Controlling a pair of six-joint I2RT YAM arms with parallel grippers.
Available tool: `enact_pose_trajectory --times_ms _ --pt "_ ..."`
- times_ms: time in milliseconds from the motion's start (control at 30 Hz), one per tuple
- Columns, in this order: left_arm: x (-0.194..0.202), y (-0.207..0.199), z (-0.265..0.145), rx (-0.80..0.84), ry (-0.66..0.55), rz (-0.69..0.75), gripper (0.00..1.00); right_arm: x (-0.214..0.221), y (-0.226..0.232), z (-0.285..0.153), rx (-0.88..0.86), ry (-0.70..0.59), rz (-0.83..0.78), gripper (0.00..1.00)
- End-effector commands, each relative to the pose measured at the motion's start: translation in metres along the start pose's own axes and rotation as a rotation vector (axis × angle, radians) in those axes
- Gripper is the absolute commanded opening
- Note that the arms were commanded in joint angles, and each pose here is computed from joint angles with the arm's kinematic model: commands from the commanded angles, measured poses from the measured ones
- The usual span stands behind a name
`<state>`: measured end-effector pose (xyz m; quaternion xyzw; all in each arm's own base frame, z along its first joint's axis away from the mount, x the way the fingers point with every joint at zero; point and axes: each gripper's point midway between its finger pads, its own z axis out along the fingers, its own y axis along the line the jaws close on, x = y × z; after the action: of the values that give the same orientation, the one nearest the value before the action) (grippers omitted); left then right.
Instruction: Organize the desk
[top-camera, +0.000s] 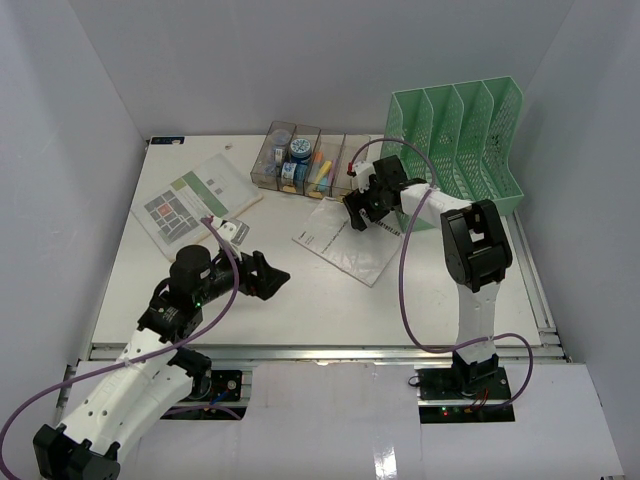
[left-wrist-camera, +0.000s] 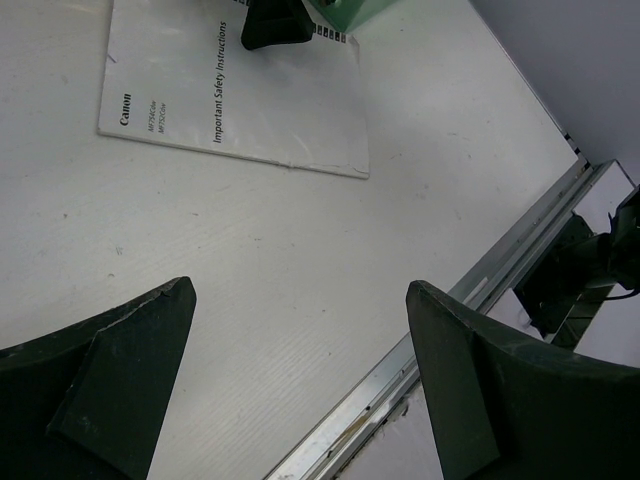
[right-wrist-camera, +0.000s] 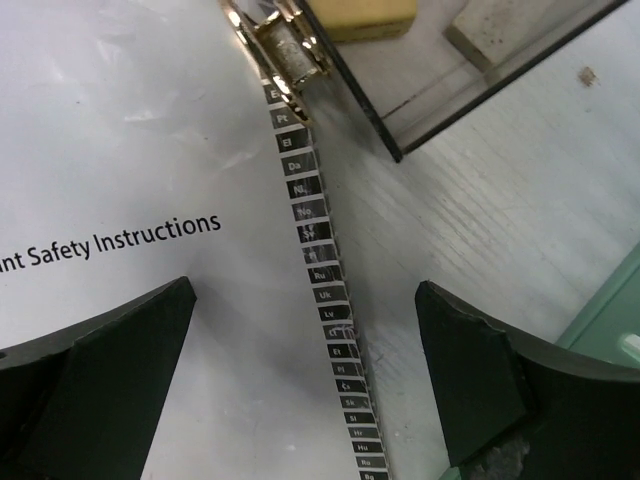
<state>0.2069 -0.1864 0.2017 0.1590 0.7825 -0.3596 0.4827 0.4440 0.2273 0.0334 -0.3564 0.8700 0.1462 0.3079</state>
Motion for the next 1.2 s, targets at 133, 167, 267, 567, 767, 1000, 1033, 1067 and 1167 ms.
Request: enact_pose_trajectory --times_ms 133,167,267,567,767,1000,1033,1067,1167 --pt "0.025 -0.001 0.013 0.026 -0.03 -0.347 0.98 0.028 0.028 0.005 -0.126 0.047 0.055 0.79" --pt "0.027 -0.002 0.015 0.042 -0.039 -0.414 0.98 0.032 0.03 0.004 -0.132 0.052 0.058 0.75" --pt "0.052 0.002 0.02 0.053 -0.037 -0.608 0.98 0.04 0.037 -0.002 -0.153 0.059 0.067 0.65" --pt "0.062 0.02 0.026 -0.026 -0.085 -0.772 0.98 0.053 0.069 -0.034 -0.225 0.023 0.093 0.43" --pt "0.065 0.029 0.033 -0.079 -0.072 -0.796 0.98 0.068 0.088 -0.045 -0.279 0.037 0.107 0.31" --pt "0.086 0.038 0.042 -0.138 0.024 -0.776 0.98 0.076 0.101 -0.053 -0.331 0.034 0.114 0.19" --pt "0.089 0.039 0.043 -0.147 0.039 -0.773 0.98 0.074 0.102 -0.055 -0.34 0.027 0.113 0.16" --pt "0.094 0.042 0.045 -0.162 0.055 -0.772 0.98 0.073 0.104 -0.057 -0.35 0.021 0.113 0.15" --pt "0.097 0.046 0.048 -0.189 0.079 -0.752 0.98 0.069 0.113 -0.064 -0.387 0.006 0.109 0.11"
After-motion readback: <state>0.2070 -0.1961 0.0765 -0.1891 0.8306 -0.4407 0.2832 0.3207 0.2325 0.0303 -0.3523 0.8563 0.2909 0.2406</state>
